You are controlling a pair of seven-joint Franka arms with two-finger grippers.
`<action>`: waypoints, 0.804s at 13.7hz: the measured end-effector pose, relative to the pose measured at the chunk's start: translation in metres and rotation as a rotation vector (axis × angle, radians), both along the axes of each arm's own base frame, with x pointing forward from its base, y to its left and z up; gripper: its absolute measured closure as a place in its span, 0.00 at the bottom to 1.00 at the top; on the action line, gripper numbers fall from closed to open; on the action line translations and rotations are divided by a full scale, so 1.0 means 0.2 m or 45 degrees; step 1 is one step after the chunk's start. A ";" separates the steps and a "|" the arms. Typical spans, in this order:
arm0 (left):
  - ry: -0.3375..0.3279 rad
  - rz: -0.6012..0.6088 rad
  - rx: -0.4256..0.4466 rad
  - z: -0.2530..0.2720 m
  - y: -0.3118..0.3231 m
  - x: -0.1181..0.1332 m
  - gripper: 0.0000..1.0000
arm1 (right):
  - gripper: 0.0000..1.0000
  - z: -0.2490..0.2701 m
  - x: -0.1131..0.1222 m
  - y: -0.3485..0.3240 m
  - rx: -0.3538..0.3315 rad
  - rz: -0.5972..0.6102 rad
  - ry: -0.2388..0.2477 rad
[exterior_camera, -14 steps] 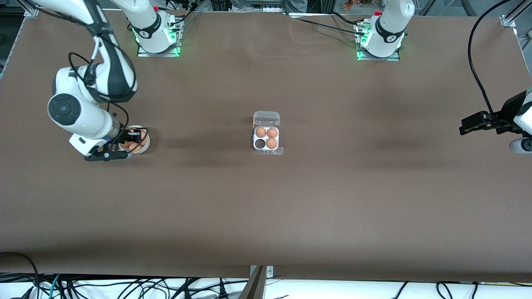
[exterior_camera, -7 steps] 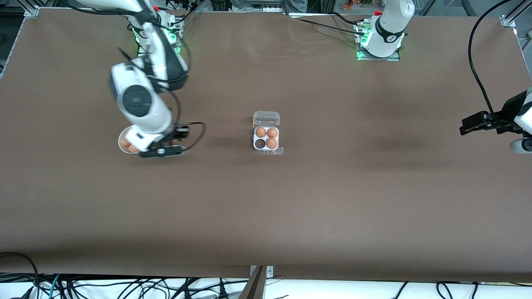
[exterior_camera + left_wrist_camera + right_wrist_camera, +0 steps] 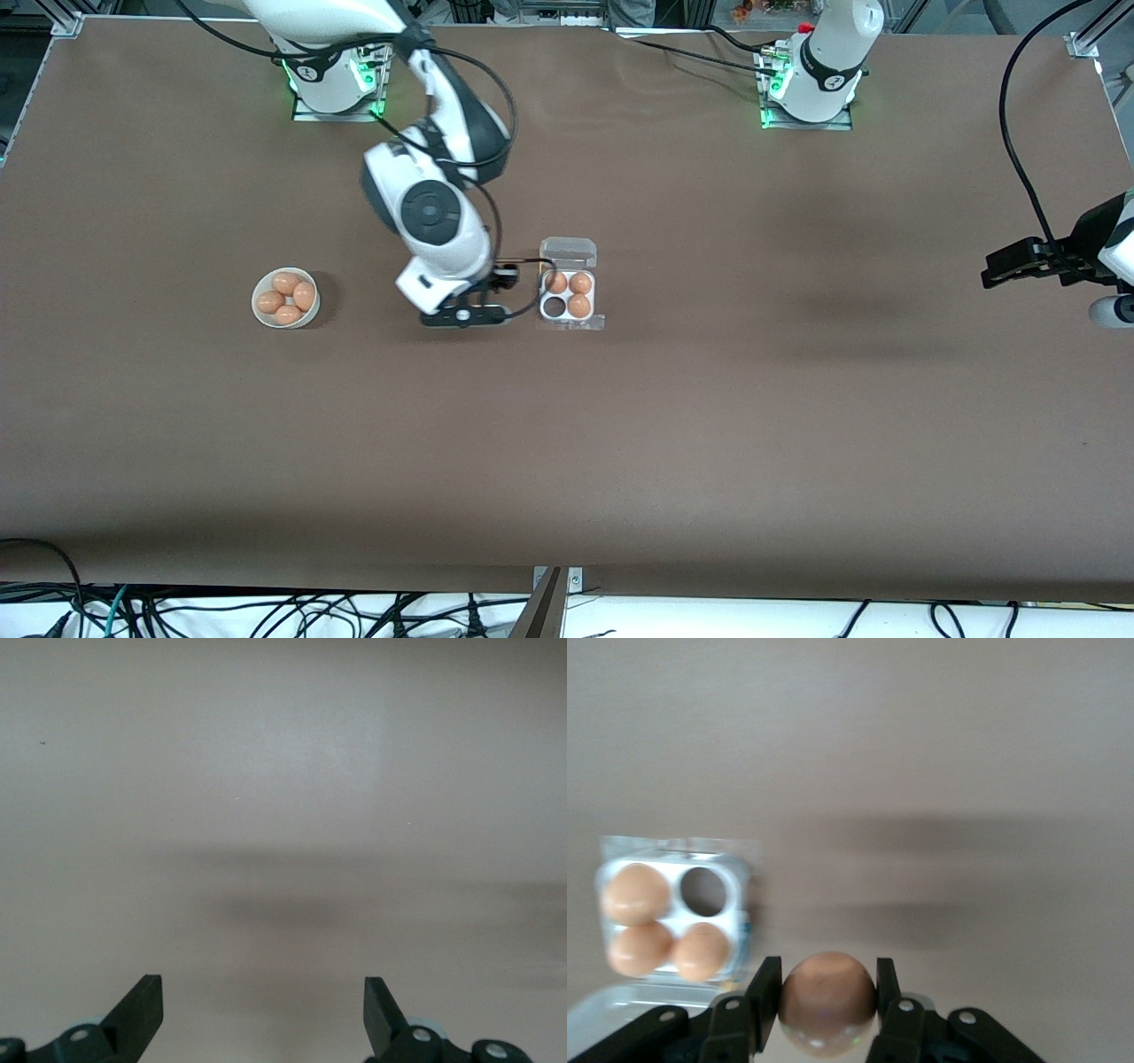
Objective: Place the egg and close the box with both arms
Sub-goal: 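Carry the egg over the empty slot of the clear carton, then lower the egg into the empty slot and open the right gripper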
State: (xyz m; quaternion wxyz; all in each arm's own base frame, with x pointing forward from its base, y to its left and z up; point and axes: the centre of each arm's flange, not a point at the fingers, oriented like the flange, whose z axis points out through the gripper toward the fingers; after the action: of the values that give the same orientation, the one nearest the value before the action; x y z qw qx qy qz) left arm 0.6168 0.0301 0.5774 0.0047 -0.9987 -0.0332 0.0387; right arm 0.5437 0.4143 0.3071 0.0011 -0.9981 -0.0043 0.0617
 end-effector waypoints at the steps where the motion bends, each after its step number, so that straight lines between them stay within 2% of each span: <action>1: 0.000 0.000 0.000 0.00 0.00 0.00 0.00 | 0.52 -0.03 -0.02 0.09 0.008 -0.020 0.004; 3: 0.000 0.000 0.000 0.00 0.00 0.00 0.00 | 0.52 -0.07 -0.06 0.22 0.023 -0.046 0.013; 7: 0.000 0.001 0.000 0.00 0.00 0.00 0.00 | 0.52 -0.18 -0.05 0.30 0.039 -0.067 0.018; 11: 0.000 0.002 0.000 0.00 0.00 0.00 0.00 | 0.52 -0.26 -0.02 0.32 0.088 -0.087 -0.030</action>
State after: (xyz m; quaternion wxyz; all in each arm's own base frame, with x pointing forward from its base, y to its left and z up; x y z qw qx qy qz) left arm 0.6168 0.0308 0.5775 0.0047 -0.9987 -0.0338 0.0387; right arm 0.5401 0.4784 0.2554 0.0377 -0.9977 0.0275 0.0499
